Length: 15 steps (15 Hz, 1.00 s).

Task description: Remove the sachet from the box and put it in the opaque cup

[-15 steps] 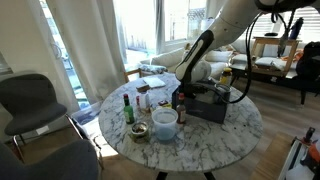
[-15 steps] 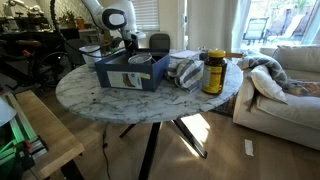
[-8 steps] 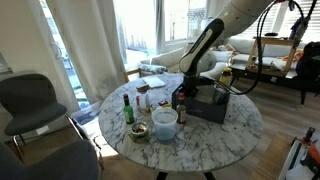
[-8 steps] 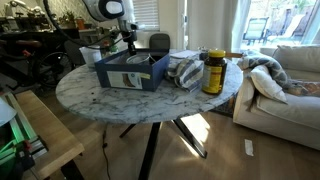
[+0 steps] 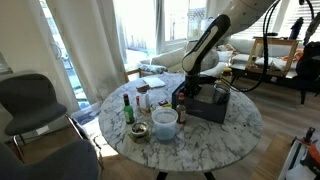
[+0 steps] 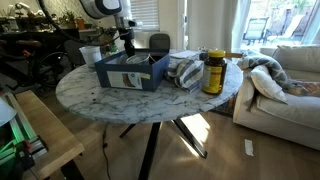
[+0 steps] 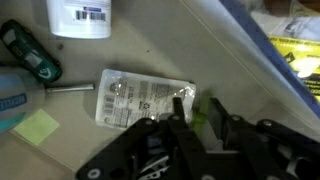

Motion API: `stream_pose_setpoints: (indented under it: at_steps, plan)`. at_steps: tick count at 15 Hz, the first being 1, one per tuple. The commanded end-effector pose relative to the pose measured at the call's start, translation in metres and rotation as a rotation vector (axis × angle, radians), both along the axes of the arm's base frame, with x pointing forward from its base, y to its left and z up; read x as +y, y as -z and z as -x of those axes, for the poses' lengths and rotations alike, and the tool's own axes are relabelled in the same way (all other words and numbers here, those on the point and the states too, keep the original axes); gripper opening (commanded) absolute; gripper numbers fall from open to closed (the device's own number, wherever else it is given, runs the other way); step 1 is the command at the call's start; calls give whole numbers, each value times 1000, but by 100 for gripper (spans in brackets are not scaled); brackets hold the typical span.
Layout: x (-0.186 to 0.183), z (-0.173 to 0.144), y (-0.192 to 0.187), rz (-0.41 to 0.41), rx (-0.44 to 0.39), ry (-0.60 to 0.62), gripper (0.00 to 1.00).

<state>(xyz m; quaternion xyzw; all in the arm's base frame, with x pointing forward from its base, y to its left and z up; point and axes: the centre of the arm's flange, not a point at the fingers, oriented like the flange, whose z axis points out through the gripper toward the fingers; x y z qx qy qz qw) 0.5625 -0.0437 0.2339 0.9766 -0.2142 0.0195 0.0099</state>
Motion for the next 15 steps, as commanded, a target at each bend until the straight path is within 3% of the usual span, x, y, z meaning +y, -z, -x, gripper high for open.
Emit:
stream_pose_setpoints:
  at_steps: [1, 6, 14, 15]
  plan:
    - [3, -19, 31, 23, -36, 12, 62]
    - [-10, -29, 37, 109, -17, 75, 100]
    - [12, -44, 59, 104, -7, 33, 90]
    - [13, -46, 66, 107, 8, 34, 71]
